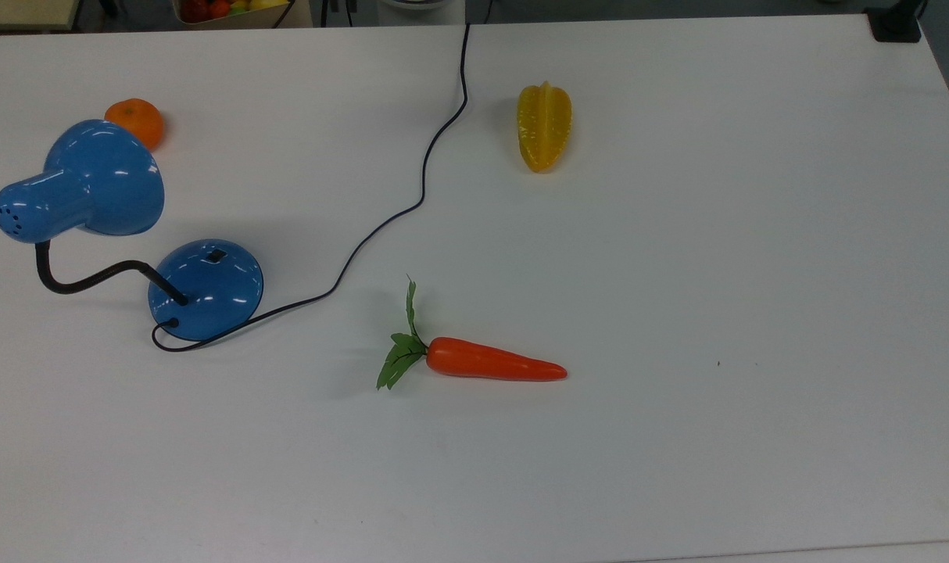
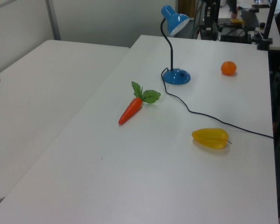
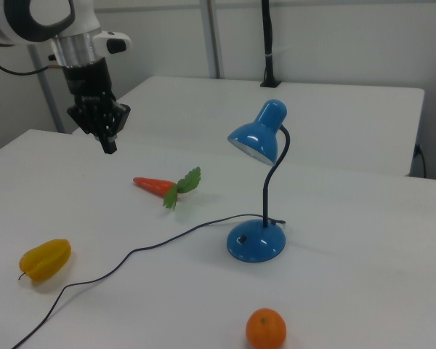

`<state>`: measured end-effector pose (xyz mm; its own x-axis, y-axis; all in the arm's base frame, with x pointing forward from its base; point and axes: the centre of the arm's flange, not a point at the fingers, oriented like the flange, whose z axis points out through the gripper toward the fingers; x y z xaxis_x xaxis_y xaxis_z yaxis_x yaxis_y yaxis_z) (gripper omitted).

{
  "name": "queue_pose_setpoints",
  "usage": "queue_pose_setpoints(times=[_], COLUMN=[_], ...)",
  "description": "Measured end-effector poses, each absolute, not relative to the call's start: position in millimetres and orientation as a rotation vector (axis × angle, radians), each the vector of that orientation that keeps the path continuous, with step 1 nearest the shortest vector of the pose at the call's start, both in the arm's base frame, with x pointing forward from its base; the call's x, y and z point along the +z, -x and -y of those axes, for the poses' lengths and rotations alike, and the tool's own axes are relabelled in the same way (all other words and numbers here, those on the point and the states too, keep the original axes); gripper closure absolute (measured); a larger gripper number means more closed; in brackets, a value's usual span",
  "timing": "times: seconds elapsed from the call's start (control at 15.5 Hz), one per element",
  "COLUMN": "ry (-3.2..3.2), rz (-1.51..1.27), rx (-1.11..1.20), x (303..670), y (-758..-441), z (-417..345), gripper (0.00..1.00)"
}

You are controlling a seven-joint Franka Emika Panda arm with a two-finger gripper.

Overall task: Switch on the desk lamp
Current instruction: 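Move the gripper down toward the switch on the blue lamp base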

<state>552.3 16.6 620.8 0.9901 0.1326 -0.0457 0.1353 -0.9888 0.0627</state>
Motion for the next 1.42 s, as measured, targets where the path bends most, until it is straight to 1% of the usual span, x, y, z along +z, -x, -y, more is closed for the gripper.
queue_pose_setpoints(times=[0.06,0.13,0.39,0.58,0.84,1.1,1.16,1.22,1.42], ry=[-3.068,-3.068,-3.068,-3.069,-3.076,-3.078,-3.078,-3.078,-3.074], rz=[-0.207,-0.207,-0.206,-0.197,-0.060,0.072,0.113,0.179,0.290], rx=[-0.064,-0.064,-0.071,-0.110,-0.094,-0.064,-0.046,-0.022,-0.006], x=[621,621,618,600,546,493,478,456,417], y=[-552,-552,-553,-557,-569,-572,-573,-576,-582], z=[-17,-17,-16,-13,5,28,33,40,59], gripper=[0.97,0.99,0.99,0.99,0.99,0.99,0.99,0.99,0.99])
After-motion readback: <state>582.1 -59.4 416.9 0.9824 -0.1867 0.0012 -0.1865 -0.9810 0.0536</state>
